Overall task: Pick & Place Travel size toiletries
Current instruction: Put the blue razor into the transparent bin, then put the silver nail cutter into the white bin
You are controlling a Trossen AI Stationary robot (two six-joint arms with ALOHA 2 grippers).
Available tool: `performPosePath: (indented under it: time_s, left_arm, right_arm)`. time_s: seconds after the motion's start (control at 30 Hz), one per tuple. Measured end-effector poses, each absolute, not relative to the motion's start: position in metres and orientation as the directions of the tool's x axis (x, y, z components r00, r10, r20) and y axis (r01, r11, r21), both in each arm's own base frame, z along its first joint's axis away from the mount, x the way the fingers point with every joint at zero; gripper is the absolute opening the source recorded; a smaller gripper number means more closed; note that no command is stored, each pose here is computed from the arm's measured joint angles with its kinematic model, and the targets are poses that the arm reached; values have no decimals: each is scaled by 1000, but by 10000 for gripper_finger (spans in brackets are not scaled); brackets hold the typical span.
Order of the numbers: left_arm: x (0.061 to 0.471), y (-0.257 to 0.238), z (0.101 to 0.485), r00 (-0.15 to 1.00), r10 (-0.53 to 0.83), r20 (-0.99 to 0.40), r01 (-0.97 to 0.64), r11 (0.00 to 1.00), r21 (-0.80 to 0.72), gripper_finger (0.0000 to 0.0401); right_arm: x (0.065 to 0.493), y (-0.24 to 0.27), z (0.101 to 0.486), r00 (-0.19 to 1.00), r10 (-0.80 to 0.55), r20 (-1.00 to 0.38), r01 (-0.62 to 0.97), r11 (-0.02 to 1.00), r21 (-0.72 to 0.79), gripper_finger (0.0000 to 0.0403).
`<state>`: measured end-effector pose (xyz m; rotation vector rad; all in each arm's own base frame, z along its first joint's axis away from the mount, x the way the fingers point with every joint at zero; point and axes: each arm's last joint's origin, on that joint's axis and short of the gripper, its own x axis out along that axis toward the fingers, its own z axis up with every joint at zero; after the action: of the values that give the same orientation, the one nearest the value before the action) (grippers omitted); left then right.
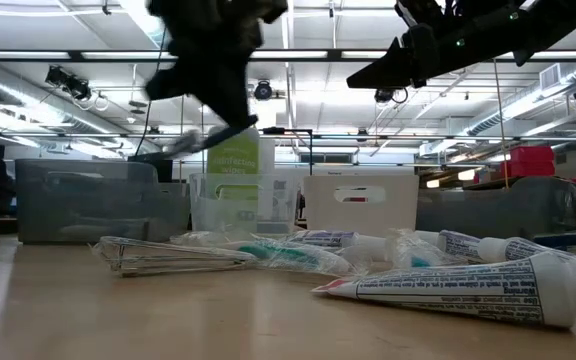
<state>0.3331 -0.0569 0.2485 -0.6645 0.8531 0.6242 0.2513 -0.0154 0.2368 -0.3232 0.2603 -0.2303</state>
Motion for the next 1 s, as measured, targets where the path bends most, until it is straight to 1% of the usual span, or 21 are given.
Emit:
performPosePath:
  time_s: [0.07, 0.13, 0.27, 0.33, 0.47, 0.67, 0.73, 0.83, 1.0]
  left_arm:
    - [341, -32, 259, 529, 268, -805, -708, 662, -245, 42]
    - [344, -8, 263, 521, 322, -791, -721, 661, -206, 43]
    - [343, 36, 263, 468, 430, -772, -783, 606, -137, 52]
    - [345, 53, 256, 434, 450, -781, -806, 580, -114, 54]
    - [351, 75, 235, 383, 429, -818, -811, 581, -75, 55]
    - [360, 93, 204, 349, 314, -883, -776, 625, -84, 57]
    - [361, 97, 198, 340, 313, -887, -780, 621, -80, 59]
    - [362, 102, 191, 317, 315, -895, -765, 643, -44, 66]
    - [361, 104, 191, 315, 321, -893, -744, 668, -22, 89]
  right_arm:
    - [251, -15, 237, 941, -263, -215, 180, 923, -341, 140]
    - [251, -15, 237, 941, -263, -215, 180, 923, -341, 137]
    - [251, -15, 237, 940, -263, -216, 180, 923, -341, 130]
    - [251, -15, 237, 940, -263, -216, 180, 923, -341, 127]
    - [251, -15, 237, 940, -263, -216, 180, 923, -341, 124]
    - [251, -15, 236, 940, -263, -218, 179, 923, -341, 130]
    - [251, -15, 236, 940, -263, -219, 179, 923, -341, 134]
    - [251, -15, 236, 939, -263, -223, 178, 923, -342, 138]
    - [251, -15, 236, 938, -263, -227, 184, 930, -318, 142]
